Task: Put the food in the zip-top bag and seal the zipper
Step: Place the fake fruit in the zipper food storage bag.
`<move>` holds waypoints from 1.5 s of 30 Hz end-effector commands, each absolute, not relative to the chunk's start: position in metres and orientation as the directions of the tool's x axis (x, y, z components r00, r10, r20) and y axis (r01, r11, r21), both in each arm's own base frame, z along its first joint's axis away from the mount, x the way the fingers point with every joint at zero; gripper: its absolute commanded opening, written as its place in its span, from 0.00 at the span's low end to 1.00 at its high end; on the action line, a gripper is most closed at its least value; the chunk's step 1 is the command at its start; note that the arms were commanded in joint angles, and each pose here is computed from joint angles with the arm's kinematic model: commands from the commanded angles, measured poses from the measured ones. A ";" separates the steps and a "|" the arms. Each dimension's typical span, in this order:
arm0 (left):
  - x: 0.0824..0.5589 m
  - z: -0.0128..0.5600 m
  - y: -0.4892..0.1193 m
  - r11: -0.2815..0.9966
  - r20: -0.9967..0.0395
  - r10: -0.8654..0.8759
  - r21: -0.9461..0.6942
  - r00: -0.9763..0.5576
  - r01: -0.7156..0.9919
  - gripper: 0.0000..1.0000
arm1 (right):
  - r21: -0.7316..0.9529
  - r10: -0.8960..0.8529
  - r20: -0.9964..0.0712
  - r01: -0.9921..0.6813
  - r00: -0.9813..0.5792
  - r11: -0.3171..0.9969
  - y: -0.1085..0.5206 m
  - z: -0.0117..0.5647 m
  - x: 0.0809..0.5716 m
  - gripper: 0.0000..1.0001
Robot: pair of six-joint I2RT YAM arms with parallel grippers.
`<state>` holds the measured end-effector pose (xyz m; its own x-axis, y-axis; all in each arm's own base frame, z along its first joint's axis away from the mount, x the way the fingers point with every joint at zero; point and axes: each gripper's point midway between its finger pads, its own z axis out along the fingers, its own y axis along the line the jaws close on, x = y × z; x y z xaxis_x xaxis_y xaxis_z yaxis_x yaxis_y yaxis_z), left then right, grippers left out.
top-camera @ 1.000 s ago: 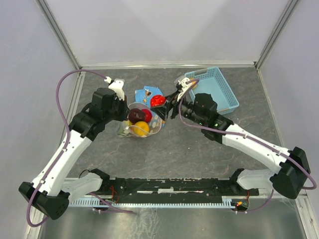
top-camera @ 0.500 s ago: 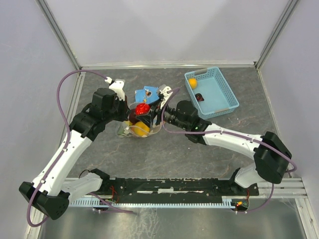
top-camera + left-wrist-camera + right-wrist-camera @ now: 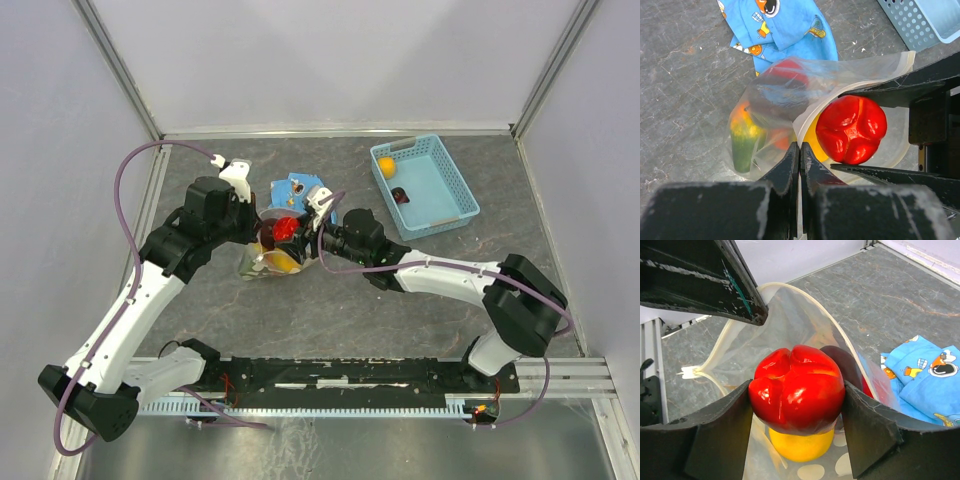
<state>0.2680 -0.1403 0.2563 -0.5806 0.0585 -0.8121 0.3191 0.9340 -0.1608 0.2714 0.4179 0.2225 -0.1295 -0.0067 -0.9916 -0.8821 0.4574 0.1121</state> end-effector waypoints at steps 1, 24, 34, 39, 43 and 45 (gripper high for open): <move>0.275 0.272 -0.144 0.922 -0.855 0.065 -0.145 -0.514 0.359 0.03 | 0.016 0.004 -1.000 -0.877 -0.016 0.480 0.420 0.235 0.282 0.53; 0.275 0.270 -0.144 0.922 -0.851 0.069 -0.145 -0.520 0.360 0.03 | -0.015 -0.028 -1.000 -0.804 -0.002 0.594 0.402 0.227 0.300 0.80; 0.275 0.270 -0.144 0.922 -0.853 0.068 -0.145 -0.518 0.359 0.03 | 0.024 0.020 -1.000 -0.780 -0.015 0.625 0.388 0.247 0.296 0.83; 0.275 0.270 -0.144 0.922 -0.852 0.068 -0.146 -0.519 0.360 0.03 | 0.068 0.028 -0.997 -0.736 -0.066 0.673 0.366 0.263 0.291 0.83; 0.275 0.271 -0.144 0.922 -0.853 0.066 -0.146 -0.518 0.358 0.03 | 0.117 0.011 -0.986 -0.654 -0.164 0.747 0.341 0.267 0.290 0.81; 0.275 0.271 -0.144 0.922 -0.853 0.066 -0.146 -0.517 0.358 0.03 | 0.130 -0.011 -0.976 -0.616 -0.219 0.777 0.331 0.263 0.289 0.80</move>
